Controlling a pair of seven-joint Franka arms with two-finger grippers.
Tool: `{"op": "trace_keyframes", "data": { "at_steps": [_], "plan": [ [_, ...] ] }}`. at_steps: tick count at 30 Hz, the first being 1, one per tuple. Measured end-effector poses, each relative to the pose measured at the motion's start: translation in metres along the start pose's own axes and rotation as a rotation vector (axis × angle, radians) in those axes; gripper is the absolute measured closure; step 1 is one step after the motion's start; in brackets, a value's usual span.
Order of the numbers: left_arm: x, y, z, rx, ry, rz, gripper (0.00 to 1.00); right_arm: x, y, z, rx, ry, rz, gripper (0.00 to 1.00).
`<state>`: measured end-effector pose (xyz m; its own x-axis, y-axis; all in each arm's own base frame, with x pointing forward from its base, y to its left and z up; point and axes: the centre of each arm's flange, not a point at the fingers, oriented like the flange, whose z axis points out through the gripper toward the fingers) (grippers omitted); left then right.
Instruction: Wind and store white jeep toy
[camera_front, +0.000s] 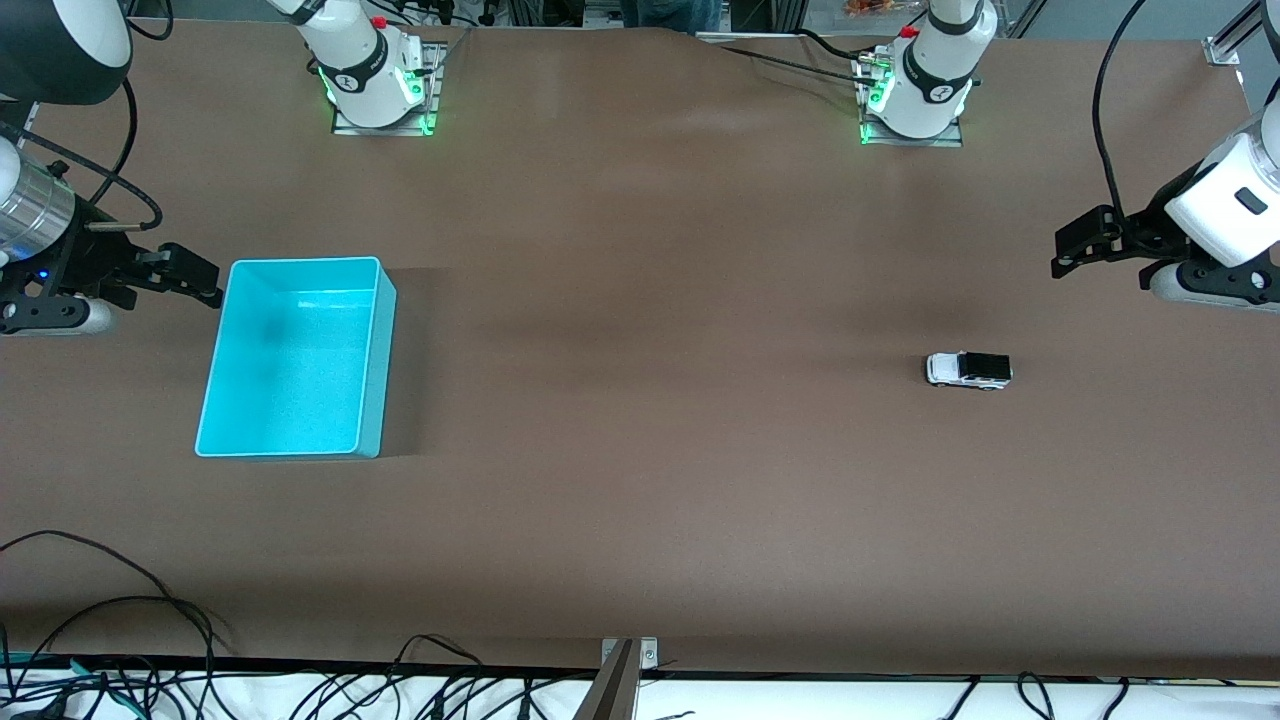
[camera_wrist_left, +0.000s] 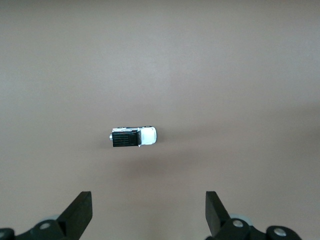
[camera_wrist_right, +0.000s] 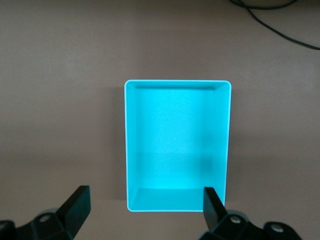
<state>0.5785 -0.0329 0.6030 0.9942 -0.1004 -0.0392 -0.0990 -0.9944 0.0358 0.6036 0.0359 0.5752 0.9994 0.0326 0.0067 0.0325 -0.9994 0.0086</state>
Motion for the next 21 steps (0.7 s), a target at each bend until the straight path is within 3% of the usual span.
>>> {"op": "trace_keyframes", "data": {
  "at_steps": [21],
  "plan": [
    [0.0007, 0.0018, 0.0012, 0.0, -0.002, 0.003, 0.0, -0.0001, 0.0005, 0.0004, 0.0, -0.001, 0.001, 0.0]
  ]
}}
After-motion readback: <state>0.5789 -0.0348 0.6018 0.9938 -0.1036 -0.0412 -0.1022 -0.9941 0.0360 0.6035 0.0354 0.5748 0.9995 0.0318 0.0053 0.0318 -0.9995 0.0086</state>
